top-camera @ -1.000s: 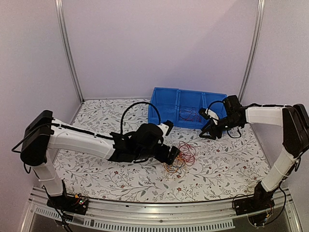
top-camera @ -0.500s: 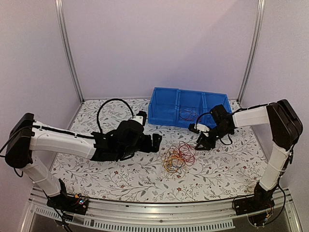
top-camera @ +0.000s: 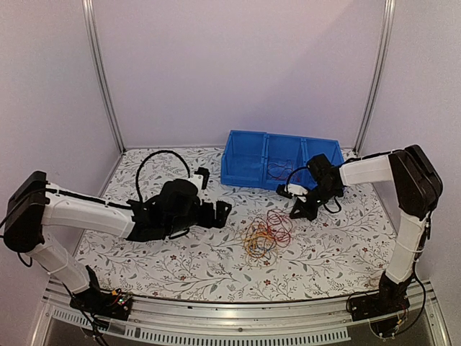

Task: Untangle the cables

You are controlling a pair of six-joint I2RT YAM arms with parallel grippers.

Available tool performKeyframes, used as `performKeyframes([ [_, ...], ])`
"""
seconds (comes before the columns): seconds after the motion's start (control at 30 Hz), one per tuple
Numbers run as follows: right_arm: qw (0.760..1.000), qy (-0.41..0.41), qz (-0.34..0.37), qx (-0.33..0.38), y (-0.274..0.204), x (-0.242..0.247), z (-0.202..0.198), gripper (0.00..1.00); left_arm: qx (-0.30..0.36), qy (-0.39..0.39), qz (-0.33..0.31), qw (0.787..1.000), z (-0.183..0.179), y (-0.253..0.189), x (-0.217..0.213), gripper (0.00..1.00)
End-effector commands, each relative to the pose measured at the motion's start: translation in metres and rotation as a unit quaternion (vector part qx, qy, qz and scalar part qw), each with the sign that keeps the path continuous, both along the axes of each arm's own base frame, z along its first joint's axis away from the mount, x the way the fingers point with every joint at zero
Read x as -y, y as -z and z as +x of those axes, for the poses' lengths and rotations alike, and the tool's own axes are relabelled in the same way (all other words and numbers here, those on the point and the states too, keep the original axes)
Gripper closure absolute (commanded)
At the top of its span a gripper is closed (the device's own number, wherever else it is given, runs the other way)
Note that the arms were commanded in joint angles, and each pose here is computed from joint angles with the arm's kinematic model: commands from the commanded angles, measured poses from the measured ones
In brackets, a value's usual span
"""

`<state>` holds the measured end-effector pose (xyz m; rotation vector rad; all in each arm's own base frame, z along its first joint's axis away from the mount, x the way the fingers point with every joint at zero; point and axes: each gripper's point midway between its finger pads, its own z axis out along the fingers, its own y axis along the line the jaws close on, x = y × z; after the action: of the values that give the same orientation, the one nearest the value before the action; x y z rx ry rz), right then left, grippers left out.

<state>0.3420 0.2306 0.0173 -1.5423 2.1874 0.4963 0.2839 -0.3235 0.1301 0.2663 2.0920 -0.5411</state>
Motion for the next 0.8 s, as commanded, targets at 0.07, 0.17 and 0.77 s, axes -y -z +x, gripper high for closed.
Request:
performKeyframes([
  [0.07, 0.997, -0.002, 0.045, 0.064, -0.100, -0.010, 0.007, 1.00, 0.055, 0.161, -0.016, 0.985, -0.006, -0.051, 0.073, 0.08],
  [0.17, 0.993, -0.011, 0.070, 0.095, -0.130, -0.012, 0.001, 1.00, 0.080, 0.217, -0.051, 0.971, -0.014, -0.068, 0.098, 0.12],
  [0.77, 0.962, -0.067, 0.198, 0.173, -0.291, -0.028, -0.034, 1.00, 0.076, 0.276, -0.114, 0.951, 0.019, -0.027, 0.196, 0.21],
])
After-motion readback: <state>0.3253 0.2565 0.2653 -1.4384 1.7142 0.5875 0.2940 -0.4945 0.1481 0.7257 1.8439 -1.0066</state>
